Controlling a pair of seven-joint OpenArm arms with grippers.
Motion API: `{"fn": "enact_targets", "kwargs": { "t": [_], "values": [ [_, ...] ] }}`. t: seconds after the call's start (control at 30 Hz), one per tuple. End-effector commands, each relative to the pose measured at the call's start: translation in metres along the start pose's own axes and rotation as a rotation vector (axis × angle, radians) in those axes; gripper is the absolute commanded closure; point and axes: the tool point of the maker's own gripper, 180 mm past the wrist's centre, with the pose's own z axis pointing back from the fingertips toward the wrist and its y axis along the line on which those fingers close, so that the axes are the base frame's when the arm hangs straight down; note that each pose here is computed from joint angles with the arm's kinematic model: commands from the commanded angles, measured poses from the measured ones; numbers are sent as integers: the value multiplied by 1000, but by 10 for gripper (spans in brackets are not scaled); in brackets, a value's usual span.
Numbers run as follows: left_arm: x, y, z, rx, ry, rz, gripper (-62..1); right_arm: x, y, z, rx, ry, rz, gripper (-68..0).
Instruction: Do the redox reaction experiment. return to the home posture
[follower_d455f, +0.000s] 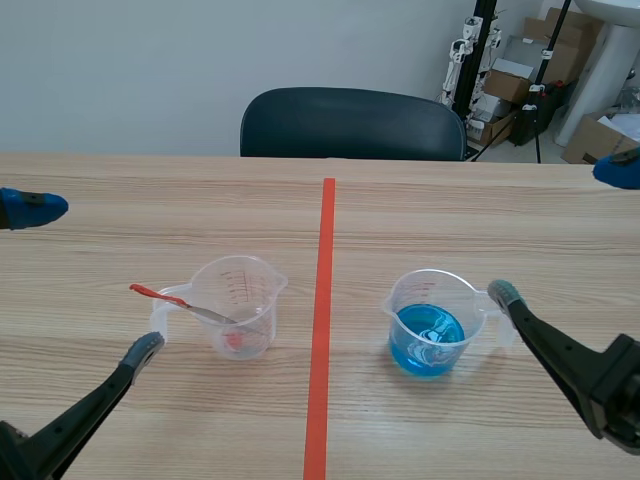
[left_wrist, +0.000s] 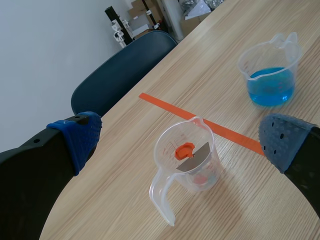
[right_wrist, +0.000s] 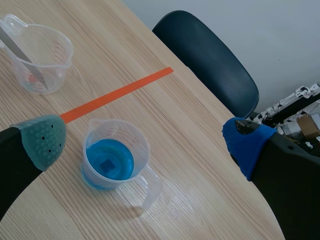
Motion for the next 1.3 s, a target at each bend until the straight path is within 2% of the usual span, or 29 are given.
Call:
{"fn": "enact_targets", "kwargs": {
  "t": [0.0,0.17,0.3,1.27],
  "values": [
    [6,3,-1,9,-25,-2,-623,9,-2,-1,-8,-34,5,-679],
    [6,3,-1,9,-25,-2,-623,9,-2,-1,-9,-34,5,-679],
    [2,3,0,9,-17,-2,-623,9,-9,-1,-44,-34,11,-679],
    [2,3,0,9,-15,-1,-623,7,-9,-1,-43,-22,15,-679]
  ]
}}
